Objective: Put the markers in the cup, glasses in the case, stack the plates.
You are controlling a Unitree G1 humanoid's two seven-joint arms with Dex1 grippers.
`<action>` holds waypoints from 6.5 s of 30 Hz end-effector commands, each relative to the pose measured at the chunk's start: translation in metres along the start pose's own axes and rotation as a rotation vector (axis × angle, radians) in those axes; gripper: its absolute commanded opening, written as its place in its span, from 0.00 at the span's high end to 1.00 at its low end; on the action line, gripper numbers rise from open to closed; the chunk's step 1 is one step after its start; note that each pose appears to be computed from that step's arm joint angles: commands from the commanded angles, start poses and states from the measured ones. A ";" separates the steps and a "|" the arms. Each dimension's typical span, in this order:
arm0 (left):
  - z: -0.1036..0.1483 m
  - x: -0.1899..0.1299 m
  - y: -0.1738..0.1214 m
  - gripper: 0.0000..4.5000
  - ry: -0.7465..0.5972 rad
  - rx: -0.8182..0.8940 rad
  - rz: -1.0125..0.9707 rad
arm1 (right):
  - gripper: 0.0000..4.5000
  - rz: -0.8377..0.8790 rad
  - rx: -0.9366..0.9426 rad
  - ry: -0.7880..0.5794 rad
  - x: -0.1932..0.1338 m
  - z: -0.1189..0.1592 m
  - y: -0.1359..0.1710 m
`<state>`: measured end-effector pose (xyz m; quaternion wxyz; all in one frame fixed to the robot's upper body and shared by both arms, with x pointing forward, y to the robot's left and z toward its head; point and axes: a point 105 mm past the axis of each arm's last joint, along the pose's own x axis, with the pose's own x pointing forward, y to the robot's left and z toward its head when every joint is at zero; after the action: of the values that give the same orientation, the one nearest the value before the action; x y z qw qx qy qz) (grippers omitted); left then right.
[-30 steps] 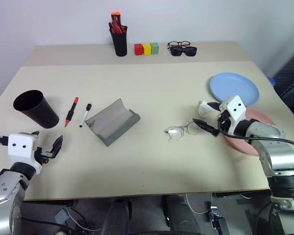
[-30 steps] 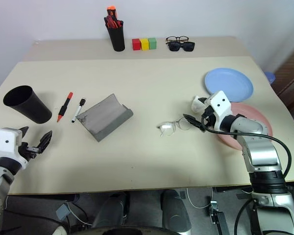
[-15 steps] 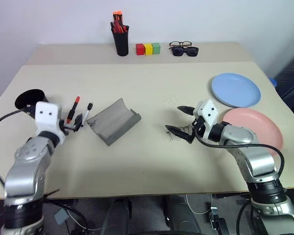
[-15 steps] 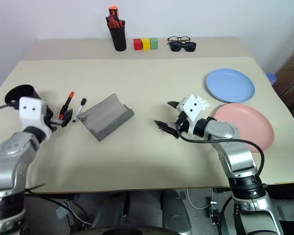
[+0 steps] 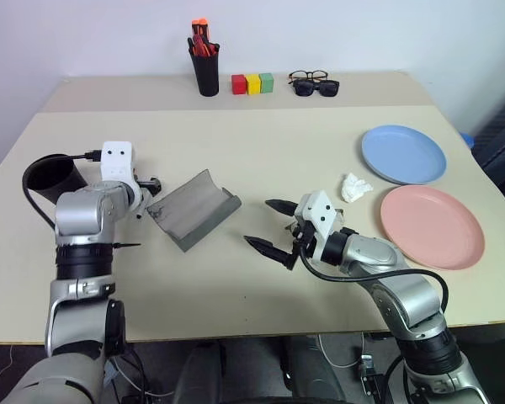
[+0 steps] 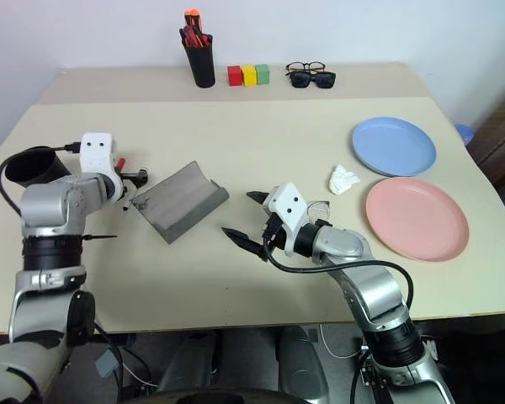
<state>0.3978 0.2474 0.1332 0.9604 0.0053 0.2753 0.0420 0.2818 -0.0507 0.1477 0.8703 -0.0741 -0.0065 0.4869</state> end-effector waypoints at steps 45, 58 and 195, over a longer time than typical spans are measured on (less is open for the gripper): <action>0.064 -0.097 0.113 0.59 -0.908 0.001 0.587 | 0.00 0.170 -0.001 -0.331 0.053 0.083 0.021; 0.074 -0.086 0.008 0.47 -0.778 0.167 0.104 | 0.00 0.137 0.008 -0.308 0.050 0.075 0.013; -0.023 -0.080 -0.116 0.36 -0.438 0.983 -1.020 | 0.00 -0.040 -0.685 0.551 -0.089 -0.004 -0.096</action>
<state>0.3234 0.1144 0.1293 0.7585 0.3251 0.0647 -0.5611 0.3137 -0.1778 0.1552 0.7939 -0.4499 0.0820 0.4007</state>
